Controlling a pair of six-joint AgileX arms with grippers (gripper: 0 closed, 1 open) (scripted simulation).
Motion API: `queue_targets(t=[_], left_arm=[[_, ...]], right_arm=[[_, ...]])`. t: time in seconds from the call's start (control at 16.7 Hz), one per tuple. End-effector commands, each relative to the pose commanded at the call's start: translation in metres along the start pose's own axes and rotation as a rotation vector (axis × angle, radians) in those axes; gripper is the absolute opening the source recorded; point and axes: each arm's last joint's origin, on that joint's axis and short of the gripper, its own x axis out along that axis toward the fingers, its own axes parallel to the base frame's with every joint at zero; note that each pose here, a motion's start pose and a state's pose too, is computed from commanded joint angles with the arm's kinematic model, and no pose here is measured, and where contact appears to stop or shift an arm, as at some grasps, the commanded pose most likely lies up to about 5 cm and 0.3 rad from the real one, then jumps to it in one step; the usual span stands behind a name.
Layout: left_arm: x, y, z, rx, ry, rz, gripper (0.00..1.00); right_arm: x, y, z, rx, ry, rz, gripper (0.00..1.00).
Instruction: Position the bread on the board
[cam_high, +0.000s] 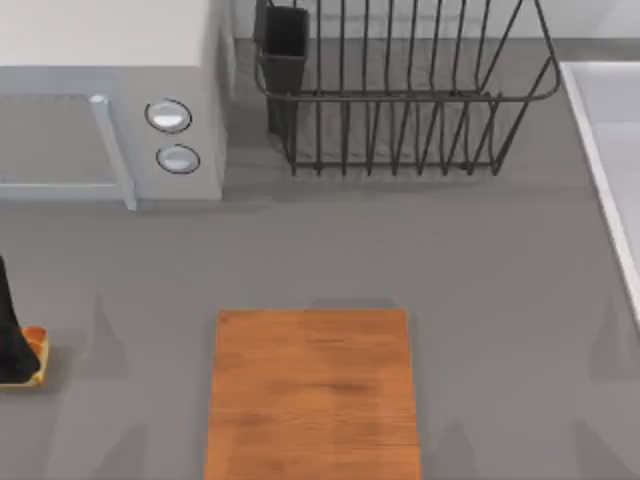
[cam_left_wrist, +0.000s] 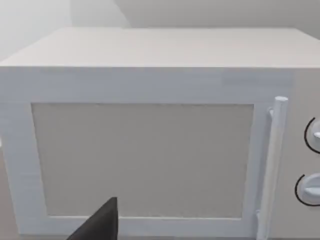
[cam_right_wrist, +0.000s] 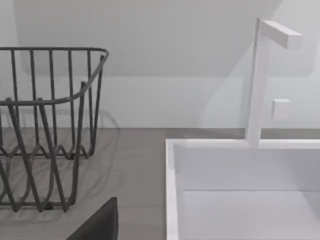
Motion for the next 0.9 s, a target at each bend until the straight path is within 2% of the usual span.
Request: queue_targets(t=[0.24, 0.42, 0.6, 0.9], left_arm=[[0.000, 0.000, 0.005, 0.001, 0.030, 0.002, 1.00], [0.004, 0.001, 0.020, 0.003, 0.145, 0.007, 1.00], [0.018, 0.002, 0.038, 0.004, 0.354, 0.009, 1.00], [0.070, 0.004, 0.044, -0.001, 0.874, 0.010, 1.00]], right_arm=[[0.000, 0.000, 0.000, 0.000, 0.000, 0.000, 1.00], [0.000, 0.000, 0.000, 0.000, 0.000, 0.000, 1.00], [0.000, 0.000, 0.000, 0.000, 0.000, 0.000, 1.00], [0.000, 0.000, 0.000, 0.000, 0.000, 0.000, 1.00]])
